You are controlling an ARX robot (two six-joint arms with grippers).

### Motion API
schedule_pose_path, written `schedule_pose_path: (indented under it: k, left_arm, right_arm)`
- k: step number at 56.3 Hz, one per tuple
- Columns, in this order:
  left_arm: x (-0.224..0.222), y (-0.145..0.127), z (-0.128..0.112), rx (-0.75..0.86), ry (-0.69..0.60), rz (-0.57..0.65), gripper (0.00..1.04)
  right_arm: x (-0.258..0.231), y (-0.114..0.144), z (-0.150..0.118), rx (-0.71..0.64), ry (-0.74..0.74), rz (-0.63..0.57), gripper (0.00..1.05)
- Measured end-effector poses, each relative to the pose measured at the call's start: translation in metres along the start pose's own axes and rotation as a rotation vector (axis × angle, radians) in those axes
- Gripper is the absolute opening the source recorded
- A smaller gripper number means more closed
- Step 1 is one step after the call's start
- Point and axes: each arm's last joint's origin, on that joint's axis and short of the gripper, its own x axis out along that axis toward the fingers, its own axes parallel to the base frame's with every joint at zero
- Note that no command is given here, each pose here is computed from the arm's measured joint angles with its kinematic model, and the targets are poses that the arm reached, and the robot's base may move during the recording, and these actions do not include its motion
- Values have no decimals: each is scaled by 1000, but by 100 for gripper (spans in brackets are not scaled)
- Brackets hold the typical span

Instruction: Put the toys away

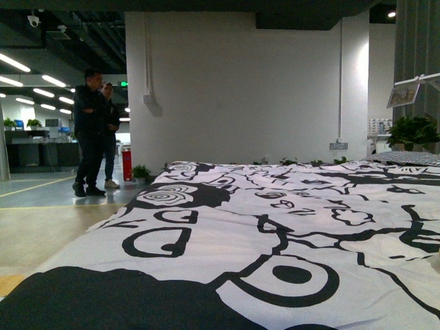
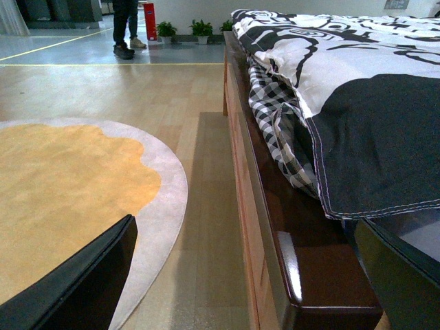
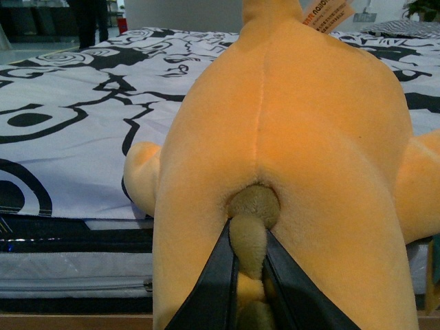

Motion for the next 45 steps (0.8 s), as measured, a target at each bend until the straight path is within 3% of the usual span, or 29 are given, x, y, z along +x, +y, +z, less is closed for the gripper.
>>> schedule_pose_path:
  k: [23,45]
  left_arm:
    - [0,0,0,0,0,0,98]
    - [0,0,0,0,0,0,98]
  right_arm:
    - [0,0,-17,0,2,1,7]
    - [0,0,-17,0,3,0,7]
